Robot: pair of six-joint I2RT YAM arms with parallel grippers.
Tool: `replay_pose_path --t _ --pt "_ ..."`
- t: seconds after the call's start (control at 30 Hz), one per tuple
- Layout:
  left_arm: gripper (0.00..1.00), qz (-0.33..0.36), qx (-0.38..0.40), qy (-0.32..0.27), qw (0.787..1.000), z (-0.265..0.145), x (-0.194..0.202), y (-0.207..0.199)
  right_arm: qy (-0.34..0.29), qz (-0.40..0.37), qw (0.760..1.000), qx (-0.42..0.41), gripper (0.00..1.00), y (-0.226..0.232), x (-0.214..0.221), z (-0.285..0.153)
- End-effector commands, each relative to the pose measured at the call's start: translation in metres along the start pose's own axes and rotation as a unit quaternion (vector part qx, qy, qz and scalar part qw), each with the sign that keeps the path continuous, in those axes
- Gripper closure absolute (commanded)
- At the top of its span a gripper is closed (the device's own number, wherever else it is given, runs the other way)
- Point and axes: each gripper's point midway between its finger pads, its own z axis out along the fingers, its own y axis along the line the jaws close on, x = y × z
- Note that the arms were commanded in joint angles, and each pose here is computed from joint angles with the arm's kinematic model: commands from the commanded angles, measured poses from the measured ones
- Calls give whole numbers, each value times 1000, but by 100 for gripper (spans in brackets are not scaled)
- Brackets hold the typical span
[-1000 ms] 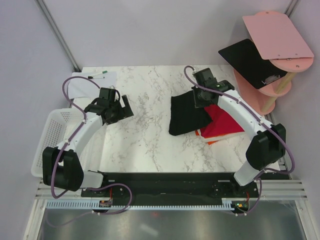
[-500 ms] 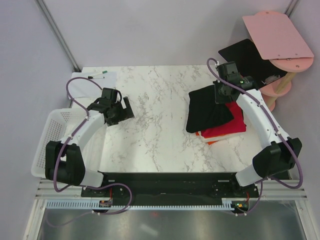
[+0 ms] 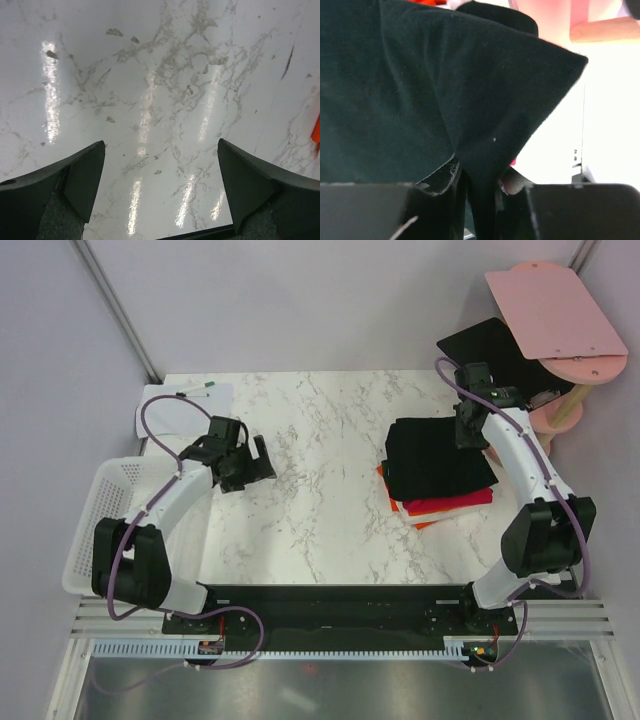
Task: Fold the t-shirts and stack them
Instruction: Put the neatly folded tshirt into the corner of the board with the right arm
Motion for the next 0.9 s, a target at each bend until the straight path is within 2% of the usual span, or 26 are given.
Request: replay_pose_path --t 0.0,0.07,0.1,0.17,0.2,0.23,0.3,0.4,0.53,0.63,0.87 --pt "0 59 79 -7 995 -6 6 -49 11 -14 998 68 68 -18 3 18" --pt "0 75 106 -6 991 -6 15 -74 12 -18 995 100 56 -26 4 25" --pt "0 81 112 0 990 -3 20 -82 7 -11 993 116 44 -30 2 27" --pt "0 96 129 5 987 -4 28 -105 -2 -2 989 145 28 -38 -8 26" --pt "0 101 136 8 985 -3 32 -114 -7 7 987 158 14 -43 -11 22" --pt "0 111 142 20 983 1 43 -125 -19 15 986 164 8 -46 -16 16" --pt "0 120 170 18 978 0 45 -148 -48 29 986 157 2 -48 -28 5" --pt "1 107 243 26 964 -2 54 -192 -112 57 987 99 2 -41 -41 -25" --pt "4 104 311 23 944 -7 64 -238 -153 67 986 3 2 -18 -42 -41" --pt "6 109 350 29 930 -8 72 -270 -144 63 987 -42 2 1 -29 -30" --pt "7 105 387 42 915 7 92 -317 -97 56 989 -94 2 29 -5 -6"
